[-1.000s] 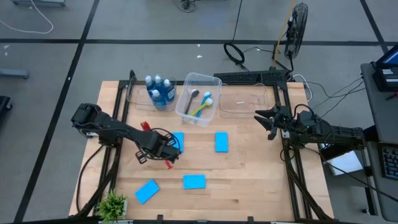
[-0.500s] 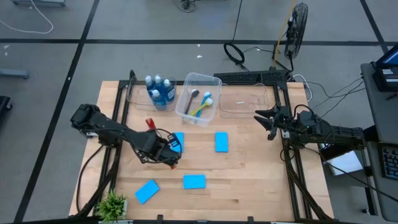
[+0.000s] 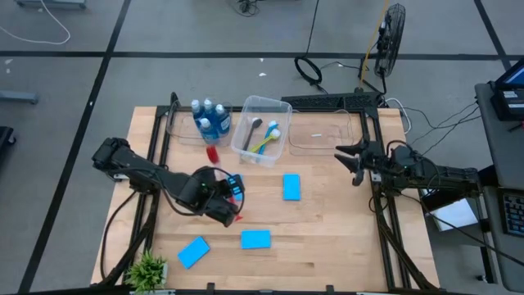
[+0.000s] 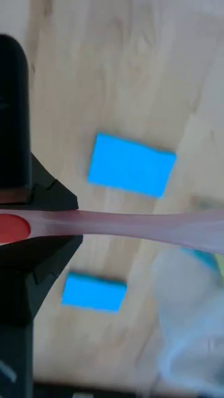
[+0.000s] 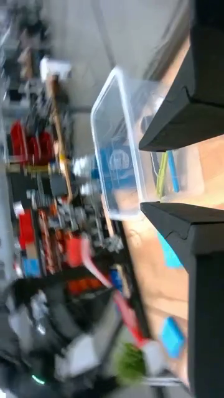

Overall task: Pick & Place Kitchen Sink Supplies
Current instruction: Put the red dish brush into the transparent container

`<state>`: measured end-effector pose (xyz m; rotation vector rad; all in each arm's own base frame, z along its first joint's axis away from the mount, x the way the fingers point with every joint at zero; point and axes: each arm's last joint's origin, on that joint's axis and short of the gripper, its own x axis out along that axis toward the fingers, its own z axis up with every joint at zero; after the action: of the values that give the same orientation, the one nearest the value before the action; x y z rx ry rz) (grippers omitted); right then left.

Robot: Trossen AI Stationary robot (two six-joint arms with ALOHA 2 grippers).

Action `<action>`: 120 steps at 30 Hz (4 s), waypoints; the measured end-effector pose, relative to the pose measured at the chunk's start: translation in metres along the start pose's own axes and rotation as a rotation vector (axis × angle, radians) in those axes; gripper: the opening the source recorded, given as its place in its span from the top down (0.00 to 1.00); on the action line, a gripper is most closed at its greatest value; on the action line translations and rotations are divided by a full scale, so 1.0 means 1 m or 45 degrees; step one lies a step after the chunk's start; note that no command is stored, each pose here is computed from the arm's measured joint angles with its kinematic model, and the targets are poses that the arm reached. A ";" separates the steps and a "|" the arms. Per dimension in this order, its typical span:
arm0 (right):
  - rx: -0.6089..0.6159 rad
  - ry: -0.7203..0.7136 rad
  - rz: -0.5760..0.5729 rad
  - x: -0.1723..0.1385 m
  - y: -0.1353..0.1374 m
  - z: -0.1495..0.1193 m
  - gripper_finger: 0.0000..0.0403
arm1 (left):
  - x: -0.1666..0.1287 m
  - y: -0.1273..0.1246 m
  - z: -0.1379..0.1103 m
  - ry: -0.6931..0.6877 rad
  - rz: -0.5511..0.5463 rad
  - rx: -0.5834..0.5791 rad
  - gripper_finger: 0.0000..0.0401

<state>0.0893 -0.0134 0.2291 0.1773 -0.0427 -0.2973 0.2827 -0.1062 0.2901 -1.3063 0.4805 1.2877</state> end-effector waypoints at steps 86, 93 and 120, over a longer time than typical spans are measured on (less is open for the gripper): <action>-0.084 0.043 0.281 -0.016 0.002 -0.005 0.68 | -0.012 -0.144 0.072 -0.200 -1.157 0.749 0.87; -0.084 0.043 0.281 -0.016 0.002 -0.005 0.68 | 0.012 -0.148 0.113 -0.312 -0.962 0.606 0.87; -0.083 0.032 0.281 -0.016 0.002 -0.004 0.68 | 0.111 -0.137 0.226 -0.045 -0.557 0.520 0.87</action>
<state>0.0752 -0.0059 0.2254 0.1106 -0.0271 -0.0761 0.3514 0.1712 0.3187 -0.9728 0.3806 0.7951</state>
